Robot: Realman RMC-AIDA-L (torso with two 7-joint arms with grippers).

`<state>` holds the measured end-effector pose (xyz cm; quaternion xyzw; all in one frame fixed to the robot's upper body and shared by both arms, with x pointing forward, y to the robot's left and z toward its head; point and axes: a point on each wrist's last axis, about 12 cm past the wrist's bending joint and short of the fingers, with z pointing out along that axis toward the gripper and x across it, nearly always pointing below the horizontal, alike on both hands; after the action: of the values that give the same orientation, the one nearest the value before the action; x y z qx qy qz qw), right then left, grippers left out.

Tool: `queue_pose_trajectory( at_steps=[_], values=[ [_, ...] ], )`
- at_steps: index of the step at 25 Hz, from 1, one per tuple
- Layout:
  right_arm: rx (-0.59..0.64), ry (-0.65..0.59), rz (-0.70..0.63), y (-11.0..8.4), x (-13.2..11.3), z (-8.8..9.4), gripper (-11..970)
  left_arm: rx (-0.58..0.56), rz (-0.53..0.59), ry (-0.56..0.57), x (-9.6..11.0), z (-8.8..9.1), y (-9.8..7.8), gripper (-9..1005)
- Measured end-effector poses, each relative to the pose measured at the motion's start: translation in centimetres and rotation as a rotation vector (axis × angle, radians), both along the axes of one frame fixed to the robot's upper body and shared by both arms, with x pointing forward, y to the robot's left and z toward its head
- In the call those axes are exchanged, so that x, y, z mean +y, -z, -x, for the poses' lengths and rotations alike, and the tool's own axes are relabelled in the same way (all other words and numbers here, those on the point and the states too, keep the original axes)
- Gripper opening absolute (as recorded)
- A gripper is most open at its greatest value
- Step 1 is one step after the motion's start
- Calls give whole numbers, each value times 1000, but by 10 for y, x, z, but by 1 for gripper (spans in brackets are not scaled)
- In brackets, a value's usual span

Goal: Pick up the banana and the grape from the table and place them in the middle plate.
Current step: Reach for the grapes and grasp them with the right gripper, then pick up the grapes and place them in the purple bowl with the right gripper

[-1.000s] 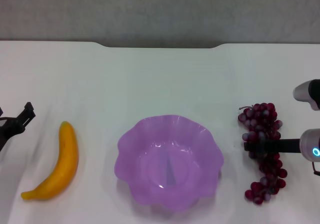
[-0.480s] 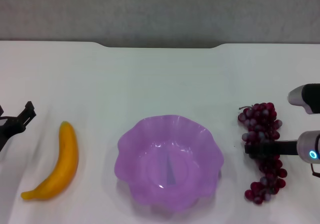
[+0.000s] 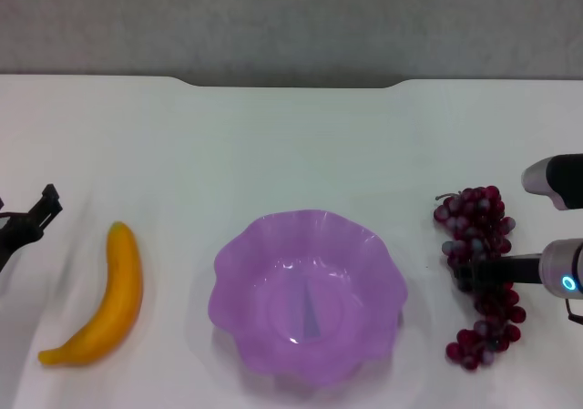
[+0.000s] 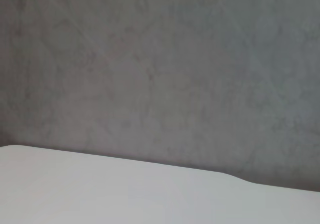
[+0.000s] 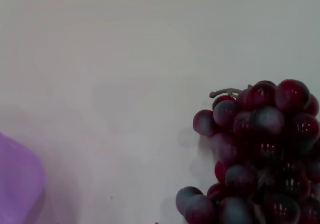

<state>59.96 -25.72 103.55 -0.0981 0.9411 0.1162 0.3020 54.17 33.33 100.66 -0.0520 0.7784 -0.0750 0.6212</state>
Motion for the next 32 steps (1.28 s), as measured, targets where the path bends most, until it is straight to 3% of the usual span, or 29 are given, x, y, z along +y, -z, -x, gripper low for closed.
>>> queue_pose_trajectory(
  at_steps=[9,32],
  values=[
    [-27,-9,28,2,-3,1,450,3,-2,-3,0,0,1,891],
    [-387,-15,110,8,13,31,298,10,-4,-6,1,2,2,891]
  ],
)
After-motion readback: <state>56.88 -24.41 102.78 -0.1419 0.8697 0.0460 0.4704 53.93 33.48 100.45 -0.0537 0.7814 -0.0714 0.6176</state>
